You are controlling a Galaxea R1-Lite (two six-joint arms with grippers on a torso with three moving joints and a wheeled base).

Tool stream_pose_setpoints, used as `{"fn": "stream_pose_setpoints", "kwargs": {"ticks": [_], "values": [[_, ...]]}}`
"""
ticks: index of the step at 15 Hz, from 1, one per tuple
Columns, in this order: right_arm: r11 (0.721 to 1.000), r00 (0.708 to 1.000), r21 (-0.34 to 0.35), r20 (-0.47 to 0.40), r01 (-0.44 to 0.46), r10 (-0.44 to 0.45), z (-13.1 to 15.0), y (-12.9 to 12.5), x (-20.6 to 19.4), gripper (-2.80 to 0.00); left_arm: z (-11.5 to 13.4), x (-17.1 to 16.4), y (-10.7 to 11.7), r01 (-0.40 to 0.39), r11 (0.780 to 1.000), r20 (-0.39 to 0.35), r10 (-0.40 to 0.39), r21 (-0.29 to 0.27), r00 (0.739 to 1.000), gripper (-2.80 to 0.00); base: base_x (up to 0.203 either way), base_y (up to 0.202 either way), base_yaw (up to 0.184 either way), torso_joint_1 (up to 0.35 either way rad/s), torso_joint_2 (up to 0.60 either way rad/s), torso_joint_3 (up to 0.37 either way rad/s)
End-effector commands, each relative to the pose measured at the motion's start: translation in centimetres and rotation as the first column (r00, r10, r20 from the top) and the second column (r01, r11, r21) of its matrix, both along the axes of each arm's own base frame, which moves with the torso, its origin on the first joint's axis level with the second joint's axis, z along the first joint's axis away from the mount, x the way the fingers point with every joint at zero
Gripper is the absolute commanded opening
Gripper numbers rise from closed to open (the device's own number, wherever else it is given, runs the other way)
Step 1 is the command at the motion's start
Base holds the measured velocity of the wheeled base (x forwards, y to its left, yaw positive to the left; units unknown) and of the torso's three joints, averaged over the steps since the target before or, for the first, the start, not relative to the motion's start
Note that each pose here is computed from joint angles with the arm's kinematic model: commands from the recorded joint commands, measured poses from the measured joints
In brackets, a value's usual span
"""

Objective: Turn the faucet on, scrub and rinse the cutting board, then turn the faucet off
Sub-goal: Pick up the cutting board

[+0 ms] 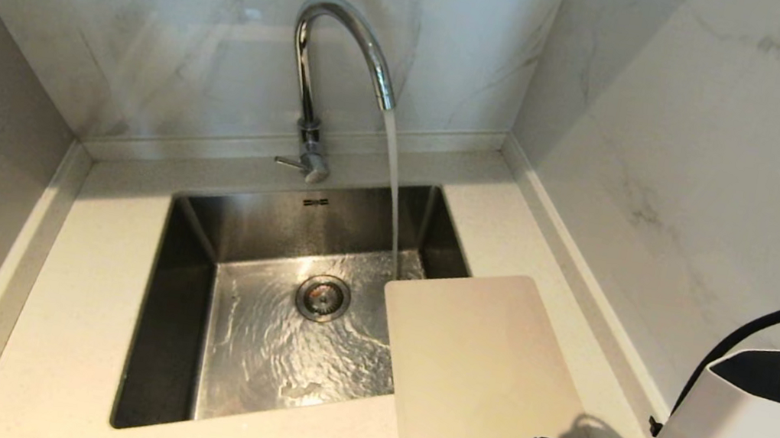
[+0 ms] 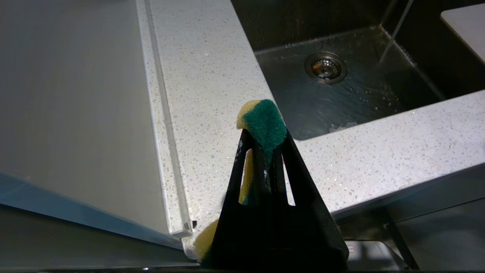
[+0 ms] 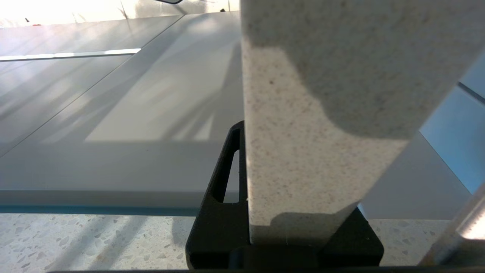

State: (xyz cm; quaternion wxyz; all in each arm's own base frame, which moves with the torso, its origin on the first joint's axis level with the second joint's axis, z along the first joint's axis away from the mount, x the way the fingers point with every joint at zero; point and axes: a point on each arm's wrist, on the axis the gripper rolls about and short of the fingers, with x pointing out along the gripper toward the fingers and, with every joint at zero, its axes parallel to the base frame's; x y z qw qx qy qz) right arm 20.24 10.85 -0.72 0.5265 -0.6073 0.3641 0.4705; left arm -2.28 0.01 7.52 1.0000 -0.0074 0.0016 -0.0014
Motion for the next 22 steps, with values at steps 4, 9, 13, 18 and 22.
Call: {"fn": "stream_pose_setpoints", "kwargs": {"ticks": [4,9,13,18,22], "values": [[0.999,0.998,0.033,0.062,-0.007,0.005,1.6,0.0,-0.1,-2.80,0.0,0.0,0.0,0.000,1.000,-0.001,0.000,0.000,1.000,-2.80,0.000,0.000,0.000,0.000,0.00,0.000],[0.997,0.988,0.080,0.152,-0.014,0.002,4.3,-0.6,-1.1,-2.80,0.0,0.0,0.0,-0.001,1.000,-0.001,0.001,0.000,1.000,-2.80,0.000,0.000,0.000,0.000,0.00,0.000],[0.993,0.973,0.116,0.233,-0.031,0.003,6.4,-1.1,-2.1,-2.80,0.0,0.0,0.0,-0.001,1.000,-0.001,0.001,0.000,1.000,-2.80,0.000,0.000,0.000,0.000,0.00,0.000],[0.992,0.945,0.086,0.324,-0.087,0.054,8.9,-2.3,-3.8,-2.80,0.0,0.0,0.0,-0.001,1.000,-0.001,0.001,0.000,1.000,-2.80,0.000,0.000,0.000,0.000,0.00,0.000],[0.997,0.928,0.004,0.366,-0.071,0.065,10.8,-3.4,-5.4,-2.80,0.0,0.0,0.0,-0.001,1.000,-0.001,0.001,0.000,1.000,-2.80,0.000,0.000,0.000,0.000,0.00,0.000]]}}
